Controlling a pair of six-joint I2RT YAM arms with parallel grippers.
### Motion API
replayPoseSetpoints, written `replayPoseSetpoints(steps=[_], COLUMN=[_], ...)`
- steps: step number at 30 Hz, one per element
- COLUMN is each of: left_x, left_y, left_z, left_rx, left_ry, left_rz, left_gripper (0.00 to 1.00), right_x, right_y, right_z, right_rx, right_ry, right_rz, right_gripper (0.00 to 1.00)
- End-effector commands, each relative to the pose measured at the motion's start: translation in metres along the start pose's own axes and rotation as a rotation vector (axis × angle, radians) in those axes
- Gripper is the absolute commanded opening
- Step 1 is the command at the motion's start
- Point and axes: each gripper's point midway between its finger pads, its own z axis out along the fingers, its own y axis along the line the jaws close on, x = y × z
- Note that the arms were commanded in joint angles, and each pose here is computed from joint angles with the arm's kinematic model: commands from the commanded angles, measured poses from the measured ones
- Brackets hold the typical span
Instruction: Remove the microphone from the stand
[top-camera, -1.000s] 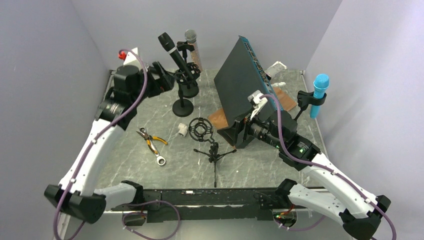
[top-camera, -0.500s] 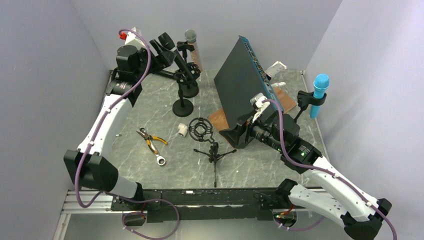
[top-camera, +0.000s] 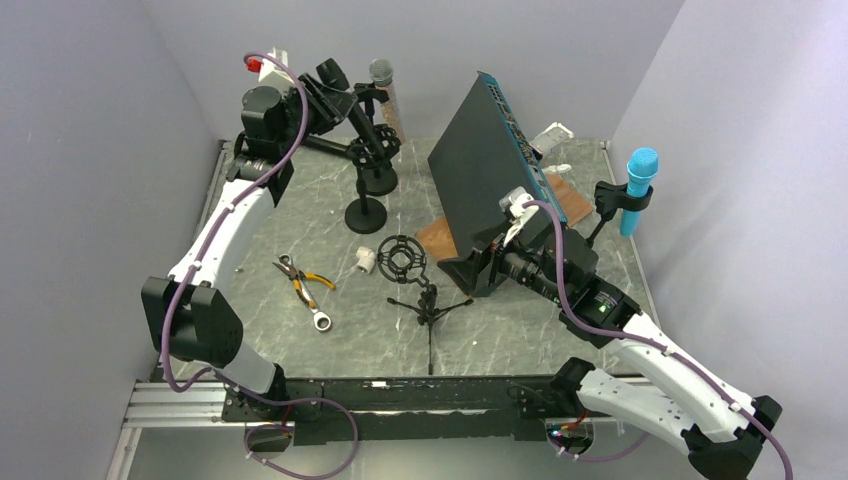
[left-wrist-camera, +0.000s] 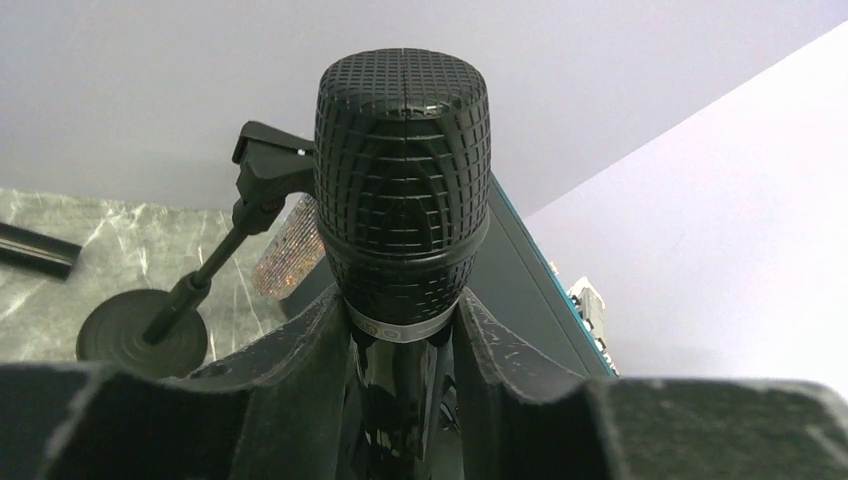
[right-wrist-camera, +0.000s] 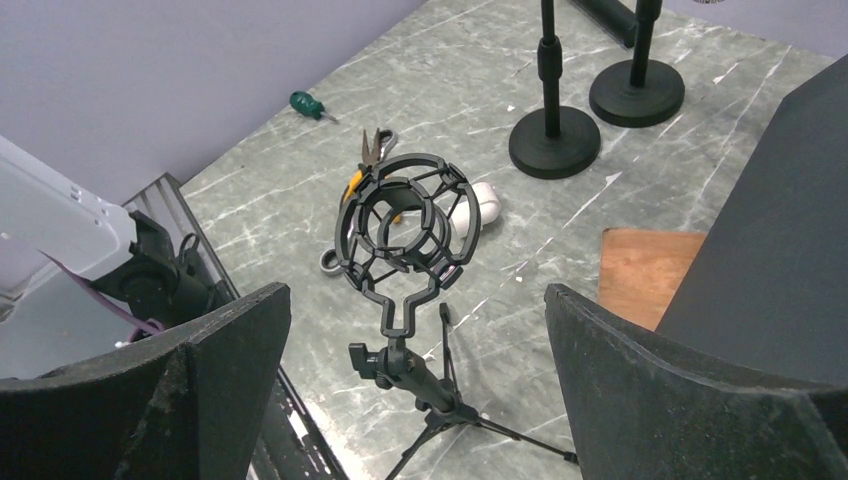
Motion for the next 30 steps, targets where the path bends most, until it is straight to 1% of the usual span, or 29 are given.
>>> replayPoseSetpoints(steps=[1,3,6,12,16,19,22,25,28,30], left_x=[-0.034,-0.04,-0.051,-0.092,-0.123,-0.141,-0.147,-0.135,-0.108,-0.086], left_y=[-0.036,-0.041,-0.051,-0.081,-0.114,-0.126,-0.11,-0.073,-0.021,0.012], left_z=[-0.01,-0.012,-0.016,-0.03,-0.049,-0.077,-0.11,-0.139,-0.161,-0.173], left_rx=[0.11,0.119,0.137,0.167,0.221,0.191,0.074,-0.095,-0.276,-0.364], left_ry=[-0.097,-0.111,-0.137,-0.233,-0.311,-0.372,-0.432,-0.422,-0.364,-0.312], left_rz=[0.052,0.064,0.097,0.222,0.328,0.434,0.557,0.627,0.607,0.537], left_gripper=[0.33,0.29,0.26,0.24,0.23,0.23,0.22,0.2,0.18,0.16], right_x=[-0.015,-0.016,-0.017,-0.019,-0.019,-0.021,-0.022,-0.021,-0.019,-0.018], right_y=[0.004,0.004,0.005,0.003,0.002,0.001,0.0,0.0,0.0,0.0], right_z=[-0.001,-0.001,-0.002,-0.002,-0.002,-0.003,-0.005,-0.007,-0.007,-0.007], right_rx=[-0.015,-0.016,-0.016,-0.005,0.008,0.016,0.024,0.026,0.021,0.018], right_ry=[-0.063,-0.064,-0.068,-0.069,-0.062,-0.062,-0.07,-0.076,-0.076,-0.071], right_rz=[-0.019,-0.017,-0.014,-0.009,-0.008,-0.003,0.003,0.01,0.013,0.016], right_gripper=[1.0,1.0,1.0,1.0,1.0,1.0,1.0,1.0,1.0,1.0])
